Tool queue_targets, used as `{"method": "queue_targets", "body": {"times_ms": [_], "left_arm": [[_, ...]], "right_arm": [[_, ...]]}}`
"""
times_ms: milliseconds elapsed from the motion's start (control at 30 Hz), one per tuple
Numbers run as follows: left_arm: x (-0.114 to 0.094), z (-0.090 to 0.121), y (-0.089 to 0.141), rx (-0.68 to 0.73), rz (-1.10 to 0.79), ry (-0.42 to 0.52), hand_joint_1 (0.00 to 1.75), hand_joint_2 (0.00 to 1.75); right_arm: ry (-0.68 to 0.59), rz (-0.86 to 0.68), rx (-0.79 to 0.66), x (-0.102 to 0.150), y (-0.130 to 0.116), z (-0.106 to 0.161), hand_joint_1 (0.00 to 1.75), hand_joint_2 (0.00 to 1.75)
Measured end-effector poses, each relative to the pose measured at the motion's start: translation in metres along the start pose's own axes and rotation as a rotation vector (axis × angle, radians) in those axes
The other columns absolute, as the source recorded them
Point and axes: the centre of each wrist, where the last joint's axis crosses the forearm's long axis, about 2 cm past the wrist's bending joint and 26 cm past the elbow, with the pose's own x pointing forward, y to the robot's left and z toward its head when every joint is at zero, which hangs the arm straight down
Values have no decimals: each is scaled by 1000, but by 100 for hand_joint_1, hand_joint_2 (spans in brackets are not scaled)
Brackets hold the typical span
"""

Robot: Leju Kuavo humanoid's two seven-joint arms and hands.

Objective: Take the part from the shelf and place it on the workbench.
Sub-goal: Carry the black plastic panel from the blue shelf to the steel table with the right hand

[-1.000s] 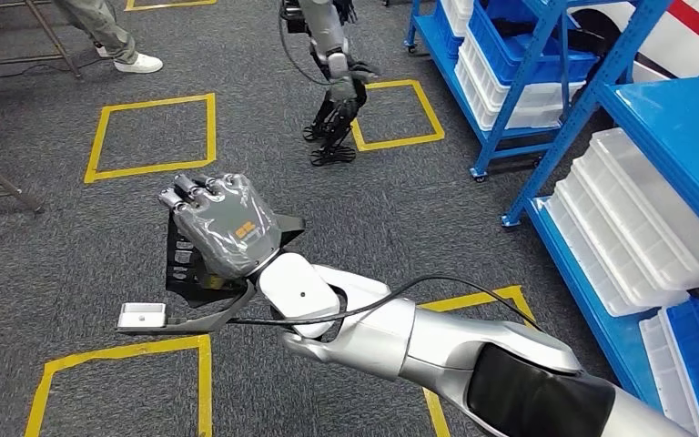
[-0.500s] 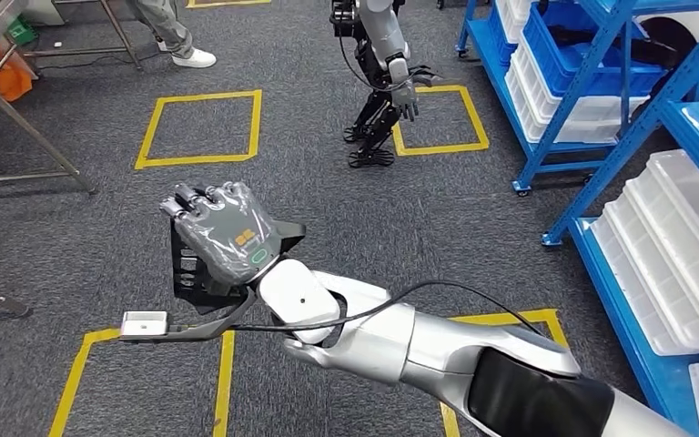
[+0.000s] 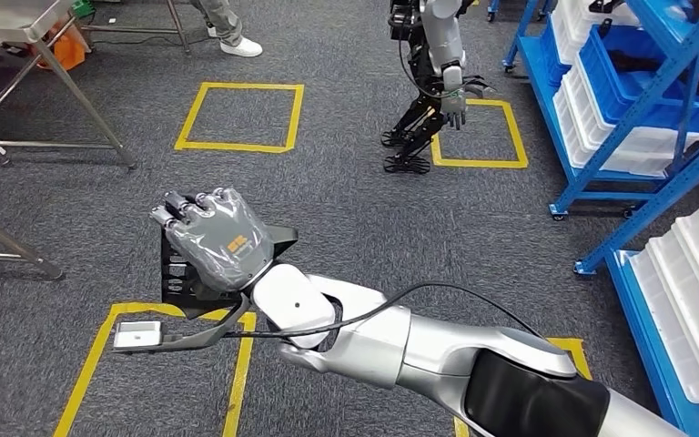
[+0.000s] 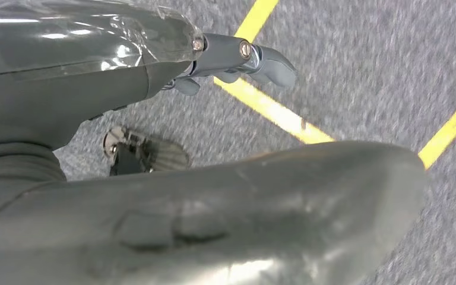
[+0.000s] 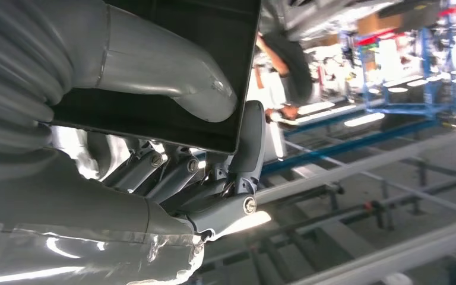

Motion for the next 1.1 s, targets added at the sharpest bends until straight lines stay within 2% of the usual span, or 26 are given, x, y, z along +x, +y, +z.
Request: {"method": "queue_targets", "body": {"times_ms": [1100], "left_arm": [[-2,1,2,2,2,-10,0,0]], "right_arm": [[-7,-14,17,6,3,-3,175,175]]}}
